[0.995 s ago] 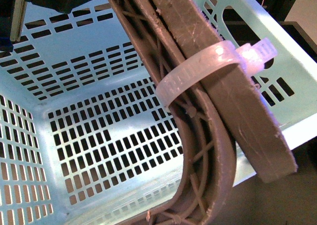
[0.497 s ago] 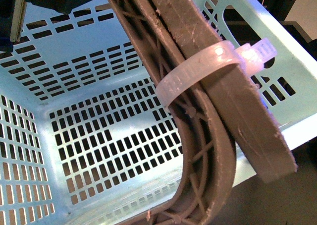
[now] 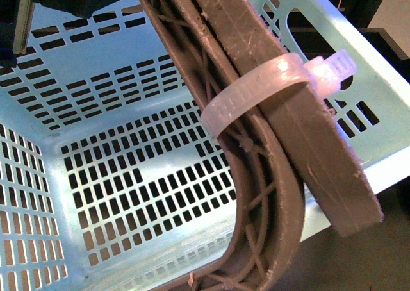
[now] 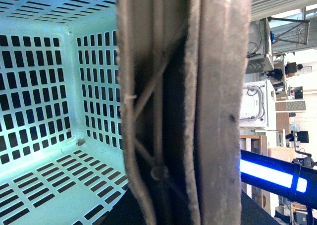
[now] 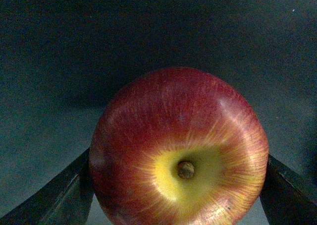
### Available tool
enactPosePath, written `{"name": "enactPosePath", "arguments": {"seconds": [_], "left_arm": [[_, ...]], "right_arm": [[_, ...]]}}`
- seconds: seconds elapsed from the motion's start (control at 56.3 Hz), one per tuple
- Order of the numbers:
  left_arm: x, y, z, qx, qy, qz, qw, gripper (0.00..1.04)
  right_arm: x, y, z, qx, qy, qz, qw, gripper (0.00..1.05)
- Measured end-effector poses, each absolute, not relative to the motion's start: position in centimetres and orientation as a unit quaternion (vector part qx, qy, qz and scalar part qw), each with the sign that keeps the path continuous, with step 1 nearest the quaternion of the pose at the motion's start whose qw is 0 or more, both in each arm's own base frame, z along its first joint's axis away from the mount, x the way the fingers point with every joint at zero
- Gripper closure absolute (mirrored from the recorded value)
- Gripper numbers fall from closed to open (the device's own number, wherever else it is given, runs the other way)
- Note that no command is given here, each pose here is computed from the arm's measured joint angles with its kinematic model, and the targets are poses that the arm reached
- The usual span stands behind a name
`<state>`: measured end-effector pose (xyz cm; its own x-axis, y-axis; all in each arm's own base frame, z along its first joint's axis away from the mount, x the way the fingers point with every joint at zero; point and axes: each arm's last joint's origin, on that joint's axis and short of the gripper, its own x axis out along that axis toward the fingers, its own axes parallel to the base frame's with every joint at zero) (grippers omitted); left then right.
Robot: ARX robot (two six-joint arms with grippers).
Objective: Pick apple with right arm and hold basket with left
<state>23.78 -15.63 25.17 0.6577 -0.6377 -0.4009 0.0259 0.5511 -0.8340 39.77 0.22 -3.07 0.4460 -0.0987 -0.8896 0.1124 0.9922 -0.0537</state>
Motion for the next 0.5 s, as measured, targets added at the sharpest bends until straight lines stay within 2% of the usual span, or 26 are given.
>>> {"name": "enactPosePath", "arguments": {"seconds": [0.32, 0.497], "left_arm": [[23.8, -15.6, 25.2, -0.426, 0.359, -0.206, 0.804, 0.89], [23.8, -15.6, 25.2, -0.426, 0.359, -0.206, 0.804, 0.89]], "right_arm": [[38.3, -1.3, -0.5, 0.02, 0.493, -0.069, 0.867, 0.25], [36.9, -3.1, 7.8, 0.041, 0.402, -0.056, 0.913, 0.25]]}}
